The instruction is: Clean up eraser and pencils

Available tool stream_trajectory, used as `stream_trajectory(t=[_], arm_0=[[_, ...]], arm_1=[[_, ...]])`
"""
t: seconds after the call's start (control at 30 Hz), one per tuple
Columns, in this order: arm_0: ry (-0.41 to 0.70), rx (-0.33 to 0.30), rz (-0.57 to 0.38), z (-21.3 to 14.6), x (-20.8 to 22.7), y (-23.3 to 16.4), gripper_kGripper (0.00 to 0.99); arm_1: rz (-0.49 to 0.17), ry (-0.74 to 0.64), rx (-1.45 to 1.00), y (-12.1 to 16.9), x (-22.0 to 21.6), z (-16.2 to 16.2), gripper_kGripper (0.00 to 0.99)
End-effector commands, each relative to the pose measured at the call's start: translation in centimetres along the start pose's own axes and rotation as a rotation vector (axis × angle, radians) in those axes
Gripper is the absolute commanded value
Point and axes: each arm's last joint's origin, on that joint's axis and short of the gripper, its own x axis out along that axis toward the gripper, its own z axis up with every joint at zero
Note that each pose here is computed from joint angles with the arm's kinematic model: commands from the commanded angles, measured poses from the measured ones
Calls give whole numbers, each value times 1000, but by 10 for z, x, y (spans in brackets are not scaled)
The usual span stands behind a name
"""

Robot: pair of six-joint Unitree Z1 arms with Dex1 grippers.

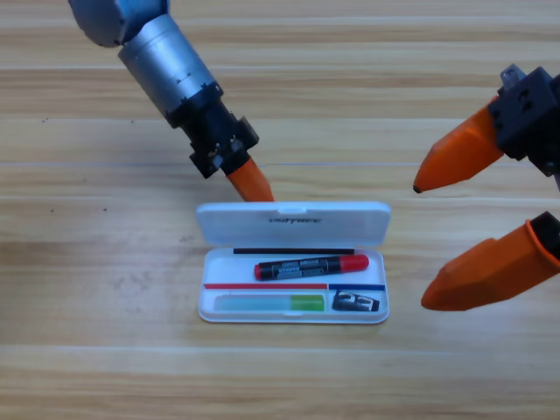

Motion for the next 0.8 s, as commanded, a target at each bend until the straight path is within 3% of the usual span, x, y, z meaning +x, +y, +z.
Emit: stream_trajectory(t=[0.03,0.8], arm_0=[[66,1,-29,3,23,-12,0],[180,45,3,-12,69,-51,0]], arm_1=[[30,-13,1,6,2,-4,990],[33,-14,9,5,4,-3,990]])
